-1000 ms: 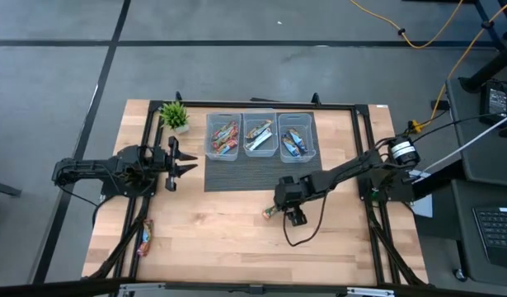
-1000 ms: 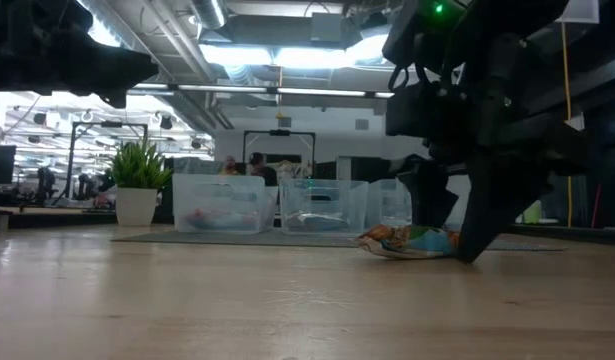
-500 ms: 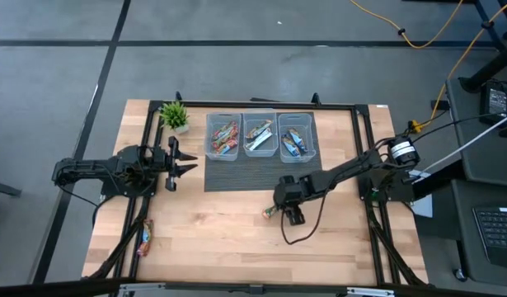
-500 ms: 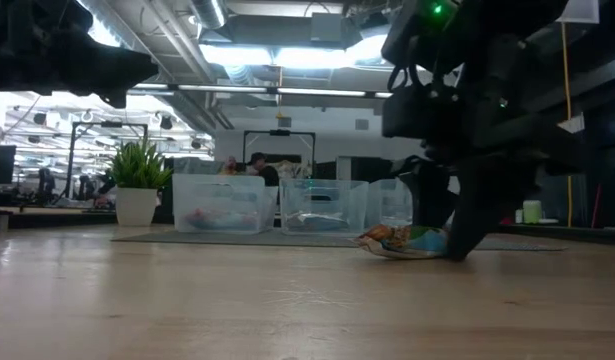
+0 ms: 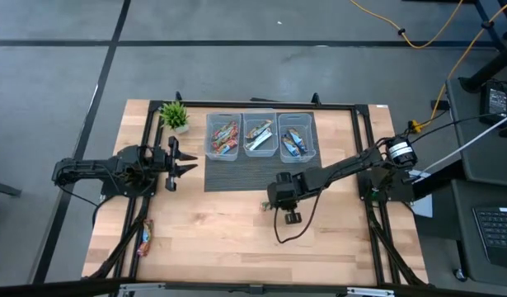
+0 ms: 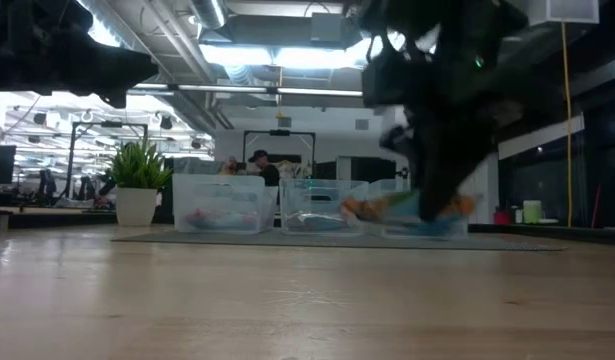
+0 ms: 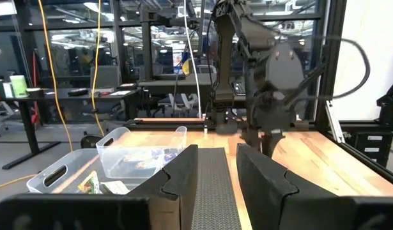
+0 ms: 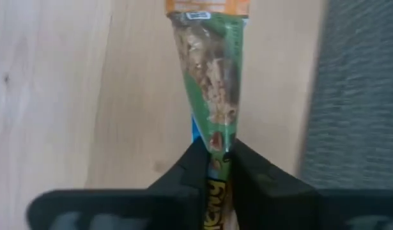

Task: Pick and place Granola Bars by type
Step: Put the orange snack bar into the middle transparent bin

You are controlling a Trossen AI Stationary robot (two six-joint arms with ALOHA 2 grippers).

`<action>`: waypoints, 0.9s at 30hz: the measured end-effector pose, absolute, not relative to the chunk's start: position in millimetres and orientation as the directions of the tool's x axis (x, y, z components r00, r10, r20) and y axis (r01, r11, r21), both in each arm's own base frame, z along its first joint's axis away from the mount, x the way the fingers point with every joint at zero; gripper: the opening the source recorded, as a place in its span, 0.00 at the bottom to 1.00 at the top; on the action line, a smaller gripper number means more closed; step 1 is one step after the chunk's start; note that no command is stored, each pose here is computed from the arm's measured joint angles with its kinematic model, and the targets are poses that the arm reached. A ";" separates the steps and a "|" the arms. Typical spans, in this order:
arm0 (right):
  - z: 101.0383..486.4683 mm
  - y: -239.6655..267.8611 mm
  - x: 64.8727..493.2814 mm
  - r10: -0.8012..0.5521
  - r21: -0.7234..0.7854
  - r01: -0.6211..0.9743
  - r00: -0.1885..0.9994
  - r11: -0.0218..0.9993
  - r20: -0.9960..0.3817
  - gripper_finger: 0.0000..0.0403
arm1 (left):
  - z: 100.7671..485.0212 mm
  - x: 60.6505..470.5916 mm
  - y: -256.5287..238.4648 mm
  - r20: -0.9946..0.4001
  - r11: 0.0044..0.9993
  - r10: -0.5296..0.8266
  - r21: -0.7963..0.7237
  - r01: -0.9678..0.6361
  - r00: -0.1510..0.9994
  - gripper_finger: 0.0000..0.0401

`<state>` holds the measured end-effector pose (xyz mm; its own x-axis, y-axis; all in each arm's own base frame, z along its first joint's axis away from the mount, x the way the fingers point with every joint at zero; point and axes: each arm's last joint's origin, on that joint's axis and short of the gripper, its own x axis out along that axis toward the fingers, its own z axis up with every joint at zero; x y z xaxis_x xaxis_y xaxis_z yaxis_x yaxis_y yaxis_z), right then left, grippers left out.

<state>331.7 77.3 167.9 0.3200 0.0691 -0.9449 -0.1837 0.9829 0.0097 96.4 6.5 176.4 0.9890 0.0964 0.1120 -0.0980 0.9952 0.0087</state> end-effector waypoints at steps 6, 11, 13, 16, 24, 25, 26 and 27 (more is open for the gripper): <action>212.7 66.1 342.7 -0.099 -0.152 -0.170 0.284 0.974 -0.954 0.18 | 176.4 96.4 6.5 0.112 0.995 0.097 0.009 -0.098 0.989 0.25; 270.9 42.7 345.8 -0.216 -0.258 -0.081 0.344 0.963 -0.914 0.17 | 176.4 96.4 6.5 0.112 0.995 0.097 0.009 -0.099 0.989 0.25; 299.9 32.0 342.4 -0.219 -0.239 0.003 0.415 0.971 -0.883 0.13 | 176.4 96.4 6.5 0.112 0.995 0.097 0.009 -0.099 0.989 0.25; 345.8 18.1 327.8 -0.226 -0.184 0.132 0.533 0.974 -0.816 0.10 | 176.4 96.4 6.5 0.112 0.995 0.097 0.009 -0.099 0.989 0.25; 439.5 2.0 245.1 -0.313 -0.051 0.350 0.752 0.935 -0.580 0.16 | 176.4 96.4 6.5 0.112 0.995 0.098 0.009 -0.099 0.989 0.25; 446.0 1.1 234.8 -0.326 -0.043 0.365 0.764 0.930 -0.556 0.16 | 176.4 96.4 6.5 0.112 0.995 0.098 0.009 -0.099 0.989 0.25; 451.3 0.4 226.2 -0.335 -0.029 0.379 0.776 0.925 -0.535 0.16 | 176.4 96.4 6.5 0.112 0.995 0.098 0.009 -0.099 0.989 0.25; 455.9 -0.3 218.6 -0.343 -0.019 0.390 0.785 0.921 -0.515 0.15 | 176.4 96.4 6.5 0.112 0.995 0.098 0.009 -0.099 0.989 0.25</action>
<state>218.6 -0.3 455.9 0.7852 -0.3433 -0.5154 0.3902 0.9206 -0.0188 96.4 6.5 176.4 0.9889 0.0975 0.1120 -0.0991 0.9950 0.0086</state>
